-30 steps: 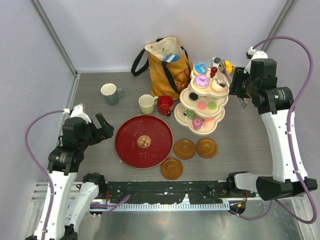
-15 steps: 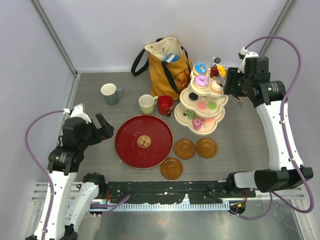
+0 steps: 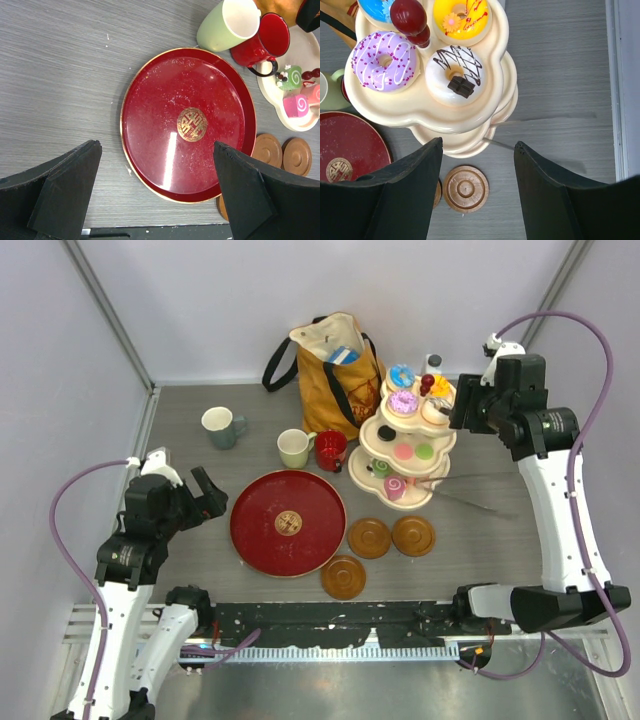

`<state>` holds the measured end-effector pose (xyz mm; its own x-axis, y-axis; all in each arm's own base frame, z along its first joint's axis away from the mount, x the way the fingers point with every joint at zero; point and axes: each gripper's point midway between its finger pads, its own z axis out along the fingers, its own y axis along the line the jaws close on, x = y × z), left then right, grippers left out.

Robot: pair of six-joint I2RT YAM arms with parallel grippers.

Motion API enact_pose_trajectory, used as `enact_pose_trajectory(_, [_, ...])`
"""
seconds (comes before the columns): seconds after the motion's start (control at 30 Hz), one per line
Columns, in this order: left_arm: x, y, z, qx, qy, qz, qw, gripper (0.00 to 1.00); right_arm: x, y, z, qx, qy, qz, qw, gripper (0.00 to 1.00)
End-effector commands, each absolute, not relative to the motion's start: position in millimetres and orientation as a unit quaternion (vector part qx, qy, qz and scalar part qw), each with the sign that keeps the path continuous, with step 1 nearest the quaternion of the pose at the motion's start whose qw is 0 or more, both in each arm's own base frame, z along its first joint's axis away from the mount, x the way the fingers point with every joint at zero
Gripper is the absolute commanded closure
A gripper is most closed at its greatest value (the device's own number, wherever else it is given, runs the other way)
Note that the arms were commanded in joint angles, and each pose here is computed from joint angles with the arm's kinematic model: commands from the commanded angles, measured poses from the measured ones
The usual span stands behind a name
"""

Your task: Serve the afternoon tea

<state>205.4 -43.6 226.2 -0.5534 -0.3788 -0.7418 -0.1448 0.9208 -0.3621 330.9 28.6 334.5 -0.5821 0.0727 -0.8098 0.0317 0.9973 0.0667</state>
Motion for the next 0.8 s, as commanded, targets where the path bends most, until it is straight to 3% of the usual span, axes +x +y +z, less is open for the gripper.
enact_pose_trajectory(0.0, [209.1, -42.7, 232.9, -0.147, 0.865, -0.131, 0.461, 0.0, 329.7, 25.4, 374.2, 0.049, 0.854, 0.031, 0.517, 0.36])
enact_pose_trajectory(0.17, [208.5, -42.6, 233.2, -0.147, 0.864, -0.131, 0.463, 0.0, 325.1, 10.4, 375.9, 0.097, 0.839, 0.008, 0.535, 0.34])
enact_pose_trajectory(0.3, [208.5, -42.4, 233.2, -0.147, 0.864, -0.131, 0.463, 0.0, 318.5, 3.6, 375.9, 0.154, 0.806, 0.02, 0.572, 0.27])
enact_pose_trajectory(0.4, [209.0, -41.9, 232.6, -0.148, 0.865, -0.129, 0.462, 0.0, 301.6, -4.7, 390.9, 0.197, 0.761, 0.033, 0.617, 0.11])
enact_pose_trajectory(0.47, [209.5, -41.3, 232.6, -0.148, 0.866, -0.127, 0.461, 0.0, 291.5, -8.2, 387.2, 0.214, 0.748, 0.039, 0.627, 0.08])
enact_pose_trajectory(0.6, [210.1, -42.4, 232.1, -0.149, 0.866, -0.13, 0.459, 0.0, 274.0, -13.6, 360.5, 0.24, 0.754, 0.034, 0.611, 0.06])
enact_pose_trajectory(0.77, [209.5, -44.5, 233.5, -0.149, 0.865, -0.136, 0.459, 0.0, 251.2, -5.3, 280.5, 0.311, 0.794, 0.059, 0.519, 0.06])
